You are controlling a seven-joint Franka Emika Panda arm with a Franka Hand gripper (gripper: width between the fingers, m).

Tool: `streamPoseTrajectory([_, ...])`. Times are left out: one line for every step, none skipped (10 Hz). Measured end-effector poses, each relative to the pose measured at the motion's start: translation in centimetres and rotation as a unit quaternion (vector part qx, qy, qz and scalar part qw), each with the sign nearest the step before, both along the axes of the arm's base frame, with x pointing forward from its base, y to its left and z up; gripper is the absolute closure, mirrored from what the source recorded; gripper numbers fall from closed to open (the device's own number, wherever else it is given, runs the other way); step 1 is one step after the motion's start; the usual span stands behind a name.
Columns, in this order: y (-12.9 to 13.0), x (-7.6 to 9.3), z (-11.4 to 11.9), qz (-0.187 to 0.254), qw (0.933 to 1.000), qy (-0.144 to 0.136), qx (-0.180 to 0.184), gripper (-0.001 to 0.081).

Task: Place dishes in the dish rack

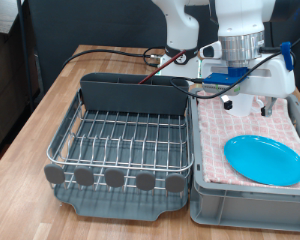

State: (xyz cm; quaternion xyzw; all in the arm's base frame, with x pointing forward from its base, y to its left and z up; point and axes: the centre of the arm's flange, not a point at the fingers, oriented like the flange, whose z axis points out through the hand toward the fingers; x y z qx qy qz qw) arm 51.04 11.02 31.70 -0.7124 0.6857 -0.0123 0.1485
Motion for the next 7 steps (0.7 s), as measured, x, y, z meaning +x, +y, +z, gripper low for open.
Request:
streamPoseTrajectory([-0.1,-0.2,-0.3,-0.002,1.0,0.005,0.001,0.0003])
streamPoseTrajectory([-0.2,-0.5,-0.7,-0.002,1.0,0.009,0.001,0.0003])
streamPoseTrajectory([-0.3,-0.8,-1.1,-0.001,0.9999,0.012,0.003,0.0003])
streamPoseTrajectory([-0.4,-1.3,-1.5,-0.002,0.9999,0.011,0.01,0.0003])
streamPoseTrajectory([-0.4,-1.7,-2.0,0.0,0.9998,0.007,0.018,0.0003])
streamPoseTrajectory([-0.4,-2.1,-2.4,0.004,0.9997,0.004,0.024,0.0003])
streamPoseTrajectory([-0.3,-2.3,-2.7,0.008,0.9996,-0.001,0.027,0.0003])
